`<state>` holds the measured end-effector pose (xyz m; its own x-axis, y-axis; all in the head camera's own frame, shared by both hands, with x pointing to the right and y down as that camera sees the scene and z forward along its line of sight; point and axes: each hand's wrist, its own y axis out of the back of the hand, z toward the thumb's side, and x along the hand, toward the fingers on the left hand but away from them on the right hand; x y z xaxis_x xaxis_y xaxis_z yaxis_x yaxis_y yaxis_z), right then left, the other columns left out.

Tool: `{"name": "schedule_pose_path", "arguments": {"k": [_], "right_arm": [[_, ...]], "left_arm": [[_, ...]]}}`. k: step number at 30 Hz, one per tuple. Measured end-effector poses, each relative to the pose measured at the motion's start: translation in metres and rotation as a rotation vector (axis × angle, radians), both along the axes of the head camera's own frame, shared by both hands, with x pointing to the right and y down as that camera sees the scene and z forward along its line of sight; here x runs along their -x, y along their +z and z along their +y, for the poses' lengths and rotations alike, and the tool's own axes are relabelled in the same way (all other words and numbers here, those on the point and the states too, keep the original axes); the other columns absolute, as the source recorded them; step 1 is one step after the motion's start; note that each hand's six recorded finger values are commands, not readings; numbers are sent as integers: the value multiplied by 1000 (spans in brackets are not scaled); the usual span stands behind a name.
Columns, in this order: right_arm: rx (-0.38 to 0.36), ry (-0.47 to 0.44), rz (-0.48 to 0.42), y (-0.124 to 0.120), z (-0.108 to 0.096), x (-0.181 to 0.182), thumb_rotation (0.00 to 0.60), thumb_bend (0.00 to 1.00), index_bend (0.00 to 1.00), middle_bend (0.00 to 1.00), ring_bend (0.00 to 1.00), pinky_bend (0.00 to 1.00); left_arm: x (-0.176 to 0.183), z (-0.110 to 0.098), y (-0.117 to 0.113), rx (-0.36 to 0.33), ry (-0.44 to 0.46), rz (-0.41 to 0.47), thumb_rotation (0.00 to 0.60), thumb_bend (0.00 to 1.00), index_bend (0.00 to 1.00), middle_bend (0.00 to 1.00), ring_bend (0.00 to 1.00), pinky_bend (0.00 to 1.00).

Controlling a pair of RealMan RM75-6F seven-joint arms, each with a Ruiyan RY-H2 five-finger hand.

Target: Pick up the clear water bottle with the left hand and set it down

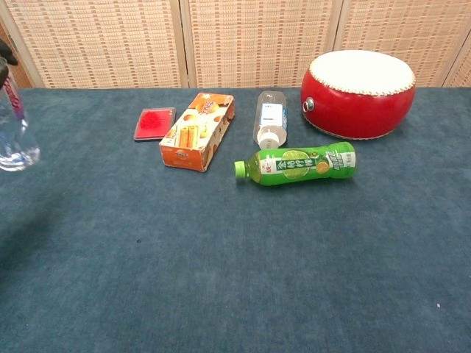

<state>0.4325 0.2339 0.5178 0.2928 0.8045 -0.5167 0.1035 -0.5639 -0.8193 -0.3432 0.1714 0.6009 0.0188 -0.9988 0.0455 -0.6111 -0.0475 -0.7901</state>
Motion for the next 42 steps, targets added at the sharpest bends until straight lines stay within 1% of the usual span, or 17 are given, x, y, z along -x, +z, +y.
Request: {"name": "schedule_pose_path", "arguments": {"k": [2, 3, 4, 6, 8, 9, 11, 14, 16, 18, 21, 28, 31, 33, 35, 40, 42], "right_arm": [[0, 0, 0, 0, 0, 0, 600, 110, 58, 84, 33, 190], [0, 0, 0, 0, 0, 0, 600, 110, 58, 84, 33, 190], [0, 0, 0, 0, 0, 0, 600, 110, 58, 84, 33, 190], [1, -1, 1, 0, 0, 0, 600, 110, 58, 84, 33, 189], [3, -2, 3, 1, 1, 0, 600, 110, 59, 84, 33, 190], [4, -4, 5, 1, 1, 1, 600, 110, 59, 84, 33, 190], [6, -6, 9, 2, 1, 1, 600, 110, 59, 84, 33, 190], [8, -4, 8, 2, 1, 1, 600, 109, 59, 84, 33, 190], [8, -2, 8, 2, 0, 1, 600, 109, 59, 84, 33, 190], [9, -2, 8, 2, 0, 1, 600, 110, 59, 84, 33, 190], [7, -2, 7, 2, 1, 0, 600, 109, 59, 84, 33, 190], [9, -3, 5, 1, 1, 0, 600, 110, 59, 84, 33, 190], [10, -3, 6, 2, 1, 0, 600, 110, 59, 84, 33, 190], [10, -2, 6, 2, 0, 0, 600, 110, 59, 84, 33, 190], [12, -2, 8, 2, 0, 0, 600, 110, 59, 84, 33, 190], [17, -3, 9, 3, 1, 1, 600, 110, 59, 84, 33, 190], [18, -3, 9, 3, 0, 1, 600, 110, 59, 84, 33, 190]], "left_arm": [[4, -5, -9, -41, -9, -74, 600, 578, 592, 685, 673, 674], [5, -7, -13, -57, -15, -89, 600, 578, 592, 685, 673, 674], [7, -9, -18, -79, -22, -96, 600, 578, 592, 685, 673, 674], [10, -13, -27, -111, -35, -81, 600, 578, 592, 686, 673, 674], [10, -14, -33, -123, -40, -54, 600, 578, 592, 687, 673, 674], [9, -12, -31, -112, -35, -49, 600, 578, 592, 687, 673, 674], [4, -4, -18, -55, -12, -51, 600, 578, 593, 687, 674, 674], [-5, 13, 9, 43, 24, -45, 600, 576, 594, 688, 674, 674], [-10, 21, 24, 88, 37, -40, 600, 577, 594, 688, 675, 675], [-14, 24, 31, 104, 44, -28, 600, 576, 593, 689, 675, 675], [-16, 20, 25, 71, 42, -14, 600, 575, 593, 689, 676, 675], [-11, 1, -25, -109, -11, 48, 600, 575, 593, 689, 676, 675], [-8, -3, -36, -126, -27, 75, 600, 576, 594, 689, 675, 675], [-8, -3, -33, -107, -20, 73, 600, 576, 593, 689, 676, 675], [-9, 0, -23, -63, -6, 67, 600, 576, 593, 689, 676, 675], [-14, 12, 14, 66, 13, 55, 600, 575, 593, 689, 676, 676], [-16, 15, 27, 96, 2, 59, 600, 574, 593, 690, 676, 678]]}}
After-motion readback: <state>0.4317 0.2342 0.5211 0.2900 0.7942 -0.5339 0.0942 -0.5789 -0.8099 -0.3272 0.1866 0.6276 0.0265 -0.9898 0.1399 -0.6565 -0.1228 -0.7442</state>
